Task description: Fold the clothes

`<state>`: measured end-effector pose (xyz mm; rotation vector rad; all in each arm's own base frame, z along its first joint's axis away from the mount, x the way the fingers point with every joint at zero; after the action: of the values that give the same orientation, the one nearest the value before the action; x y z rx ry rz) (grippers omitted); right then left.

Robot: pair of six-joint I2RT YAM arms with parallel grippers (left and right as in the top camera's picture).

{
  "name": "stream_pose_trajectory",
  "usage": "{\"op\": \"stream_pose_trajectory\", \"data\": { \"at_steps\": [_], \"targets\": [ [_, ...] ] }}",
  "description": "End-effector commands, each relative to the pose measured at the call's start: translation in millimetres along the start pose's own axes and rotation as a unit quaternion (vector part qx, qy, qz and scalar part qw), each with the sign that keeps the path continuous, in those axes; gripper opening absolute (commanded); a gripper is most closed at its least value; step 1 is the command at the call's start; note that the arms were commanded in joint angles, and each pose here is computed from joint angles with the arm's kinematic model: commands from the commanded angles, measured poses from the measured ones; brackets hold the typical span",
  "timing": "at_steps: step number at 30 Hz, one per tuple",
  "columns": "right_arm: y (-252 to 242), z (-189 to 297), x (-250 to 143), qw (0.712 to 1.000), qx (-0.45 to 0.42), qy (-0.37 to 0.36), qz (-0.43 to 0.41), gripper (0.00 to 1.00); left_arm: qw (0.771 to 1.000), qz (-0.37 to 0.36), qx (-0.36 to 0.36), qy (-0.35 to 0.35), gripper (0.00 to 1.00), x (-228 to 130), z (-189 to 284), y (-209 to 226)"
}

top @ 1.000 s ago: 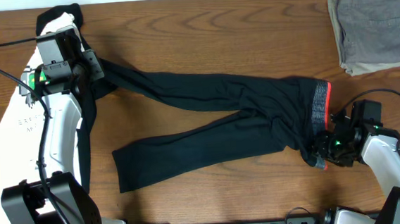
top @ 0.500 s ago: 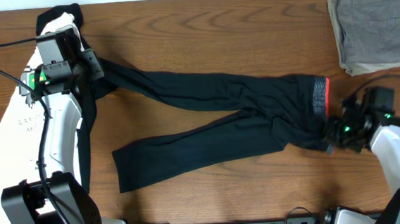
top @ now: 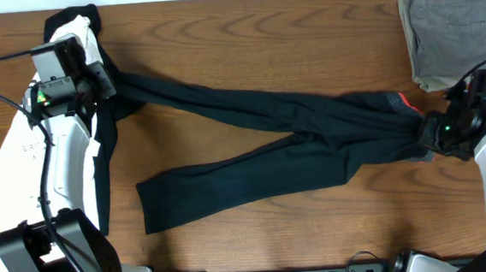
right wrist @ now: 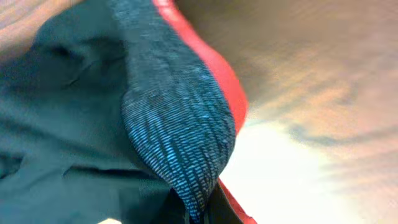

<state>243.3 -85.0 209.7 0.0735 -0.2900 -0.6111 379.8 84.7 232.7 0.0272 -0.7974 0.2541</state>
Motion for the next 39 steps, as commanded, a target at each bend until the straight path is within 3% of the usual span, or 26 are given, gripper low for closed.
{"op": "stream_pose_trajectory", "data": {
  "at_steps": [1,12,21,23,26,28,35,39],
  "targets": [
    [-21.8,7.1,6.9,0.994,-0.085,-0.024,-0.063,0.06,1.0,0.008,0.01,-0.007,0.06,5.1,-2.3,5.2],
    [-24.1,7.4,23.1,0.993,-0.055,-0.069,-0.072,0.05,1.0,0.007,0.009,-0.027,0.06,10.8,-2.1,5.1],
    [-26.2,6.7,13.1,0.994,-0.065,-0.036,-0.085,0.05,1.0,0.007,0.009,-0.026,0.06,10.7,-2.1,5.1],
    [-27.0,6.8,11.9,0.993,-0.069,-0.032,-0.085,0.13,1.0,0.007,0.009,-0.026,0.06,10.7,-2.1,5.1],
    [-27.2,6.9,13.9,0.993,-0.07,-0.039,-0.085,0.43,1.0,0.007,0.009,-0.027,0.06,10.8,-2.1,5.1],
    [-26.3,7.1,18.1,0.993,-0.066,-0.053,-0.085,0.5,1.0,0.007,0.009,-0.027,0.06,10.8,-2.1,5.1],
    [-14.9,3.9,48.4,0.989,-0.005,-0.133,-0.062,0.55,1.0,0.007,0.009,-0.027,0.06,10.9,-2.1,5.0],
    [-2.4,-23.3,68.9,0.989,0.059,-0.138,-0.02,0.55,1.0,0.007,0.009,-0.027,0.06,10.9,-2.1,5.0]
  ]
}}
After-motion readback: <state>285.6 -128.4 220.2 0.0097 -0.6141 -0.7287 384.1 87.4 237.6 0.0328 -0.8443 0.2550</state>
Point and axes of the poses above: each gripper's point midway between its finger pads, its own z axis back along the fingers, its own y axis along the line the jaws close on, x = y × z, the point moved 10 cm from there along z, back along the fingers, and after that the axes turned 5 degrees about -z, right-handed, at the moved point
